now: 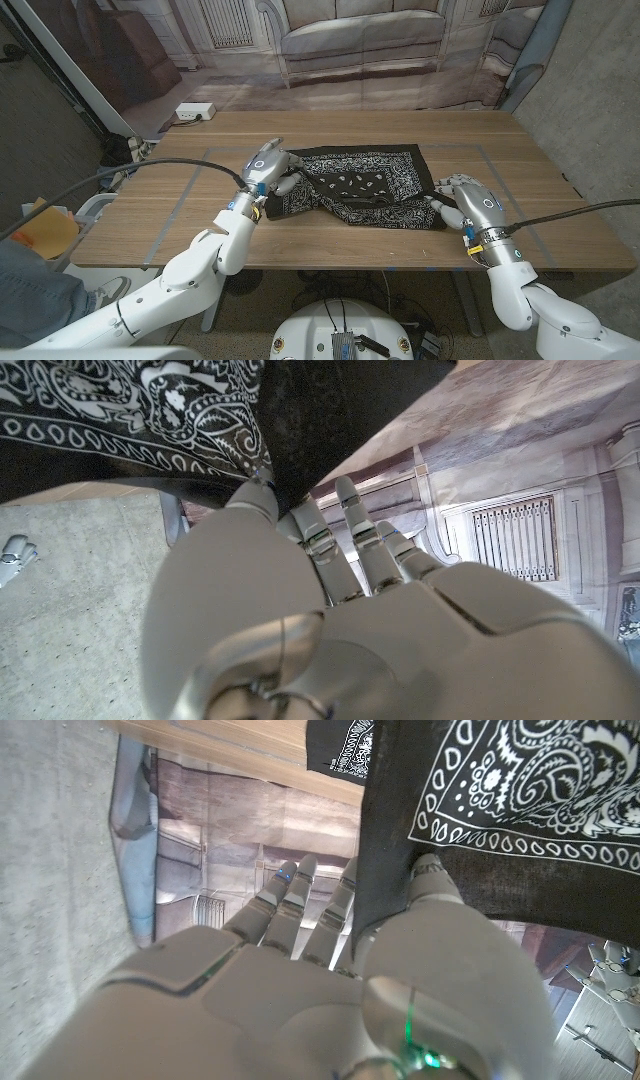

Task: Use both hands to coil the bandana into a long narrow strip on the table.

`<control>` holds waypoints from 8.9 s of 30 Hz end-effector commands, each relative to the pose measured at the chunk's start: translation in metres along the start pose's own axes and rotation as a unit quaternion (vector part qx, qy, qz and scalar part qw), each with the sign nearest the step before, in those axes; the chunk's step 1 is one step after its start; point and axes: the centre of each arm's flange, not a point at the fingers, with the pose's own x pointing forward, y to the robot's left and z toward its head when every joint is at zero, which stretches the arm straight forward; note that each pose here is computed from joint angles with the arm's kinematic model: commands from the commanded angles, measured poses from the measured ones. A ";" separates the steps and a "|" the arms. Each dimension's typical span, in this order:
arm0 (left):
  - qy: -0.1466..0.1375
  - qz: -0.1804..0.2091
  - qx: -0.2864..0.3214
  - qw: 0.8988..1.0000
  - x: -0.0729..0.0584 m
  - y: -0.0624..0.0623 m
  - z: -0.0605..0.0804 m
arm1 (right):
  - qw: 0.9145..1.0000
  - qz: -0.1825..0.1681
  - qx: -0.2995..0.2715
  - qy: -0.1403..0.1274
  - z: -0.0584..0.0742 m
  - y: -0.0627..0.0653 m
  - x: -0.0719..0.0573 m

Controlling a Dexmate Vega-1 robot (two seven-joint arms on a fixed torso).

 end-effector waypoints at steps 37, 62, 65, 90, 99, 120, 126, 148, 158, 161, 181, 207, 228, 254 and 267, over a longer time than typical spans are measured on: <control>0.071 -0.106 0.027 0.991 0.084 -0.044 -0.009 | 0.970 0.228 0.072 0.046 -0.039 0.036 0.151; 0.115 -0.185 0.131 0.967 0.085 -0.061 -0.016 | 0.950 0.295 0.030 0.094 -0.059 0.054 0.154; 0.118 -0.180 0.134 0.967 0.083 -0.057 -0.015 | 0.953 0.290 0.028 0.090 -0.057 0.048 0.151; 0.142 -0.114 0.123 0.976 0.056 -0.036 -0.009 | 0.987 0.161 -0.009 0.022 -0.030 0.014 0.136; 0.135 -0.071 0.095 0.984 0.036 -0.026 0.001 | 0.995 0.098 0.014 0.010 -0.017 0.001 0.108; 0.109 -0.034 0.060 0.992 -0.011 -0.062 0.025 | 0.994 0.107 -0.008 -0.015 0.011 0.027 0.054; 0.102 -0.045 0.078 0.991 -0.020 -0.075 0.030 | 0.995 0.092 -0.033 -0.020 0.015 0.042 0.043; 0.100 -0.016 0.053 0.993 -0.018 -0.118 0.026 | 0.992 0.108 -0.066 -0.028 0.012 0.070 0.035; 0.090 -0.004 0.044 0.995 -0.008 -0.127 0.026 | 0.991 0.105 -0.070 -0.038 0.010 0.080 0.044; 0.092 -0.002 0.041 0.995 -0.008 -0.128 0.025 | 0.991 0.104 -0.071 -0.039 0.008 0.082 0.045; 0.100 0.027 0.027 0.994 -0.005 -0.139 0.023 | 0.992 0.086 -0.067 -0.056 0.004 0.089 0.056; 0.094 0.073 -0.066 0.991 0.012 -0.102 0.021 | 0.995 0.074 -0.028 -0.062 0.011 0.065 0.079; 0.121 -0.021 -0.090 0.988 0.046 -0.065 0.004 | 0.984 0.176 0.023 -0.026 0.007 0.027 0.127; 0.180 -0.078 -0.252 0.948 0.111 -0.005 -0.045 | 0.977 0.198 0.076 -0.014 0.009 -0.011 0.185; 0.201 -0.116 -0.285 0.930 0.116 -0.006 -0.054 | 0.977 0.200 0.064 -0.037 0.022 -0.014 0.210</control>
